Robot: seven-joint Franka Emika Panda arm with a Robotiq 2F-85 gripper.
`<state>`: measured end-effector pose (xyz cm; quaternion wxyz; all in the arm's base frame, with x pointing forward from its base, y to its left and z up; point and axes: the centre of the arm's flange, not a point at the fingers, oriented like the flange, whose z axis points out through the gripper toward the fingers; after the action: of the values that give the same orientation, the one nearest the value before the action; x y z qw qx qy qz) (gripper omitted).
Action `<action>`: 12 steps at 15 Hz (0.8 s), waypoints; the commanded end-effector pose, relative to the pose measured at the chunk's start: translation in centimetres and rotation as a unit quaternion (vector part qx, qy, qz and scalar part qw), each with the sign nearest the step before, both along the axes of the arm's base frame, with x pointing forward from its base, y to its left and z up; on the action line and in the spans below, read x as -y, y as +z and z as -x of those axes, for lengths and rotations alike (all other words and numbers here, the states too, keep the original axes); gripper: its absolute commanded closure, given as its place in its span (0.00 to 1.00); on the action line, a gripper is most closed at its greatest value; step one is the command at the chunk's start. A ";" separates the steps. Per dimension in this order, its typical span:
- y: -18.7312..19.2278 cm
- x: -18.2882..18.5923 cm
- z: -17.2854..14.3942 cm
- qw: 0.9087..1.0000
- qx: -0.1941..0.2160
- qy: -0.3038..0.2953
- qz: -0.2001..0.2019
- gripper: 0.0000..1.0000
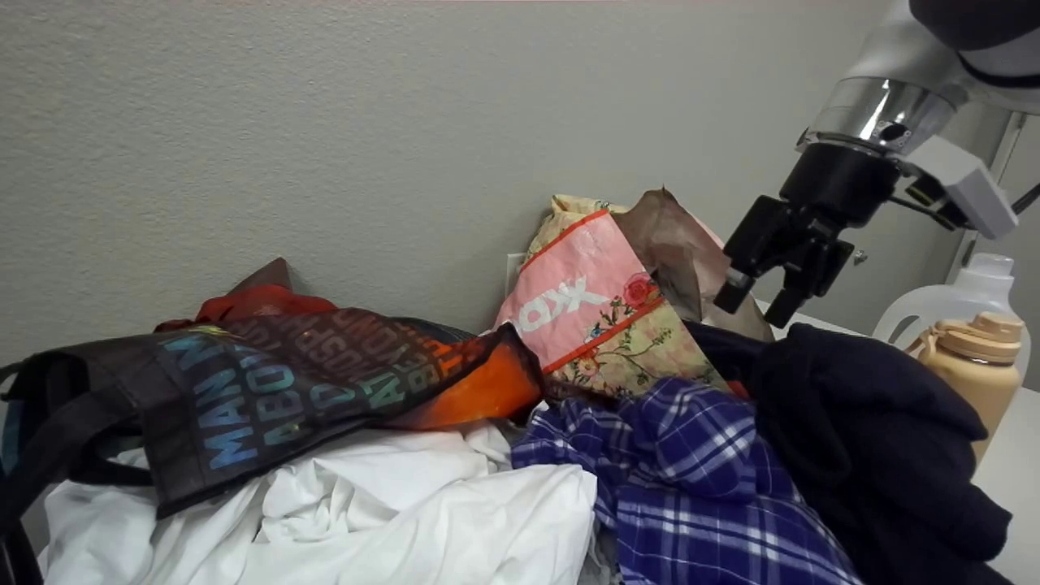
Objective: Unpack the bag
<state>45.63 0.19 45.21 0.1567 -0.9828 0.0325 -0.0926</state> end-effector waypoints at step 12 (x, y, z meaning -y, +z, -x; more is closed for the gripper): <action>-6.0 3.5 -8.3 0.971 0.119 -0.119 0.169 0.00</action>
<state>52.15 -2.02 39.26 0.0057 -0.9726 0.0850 -0.2165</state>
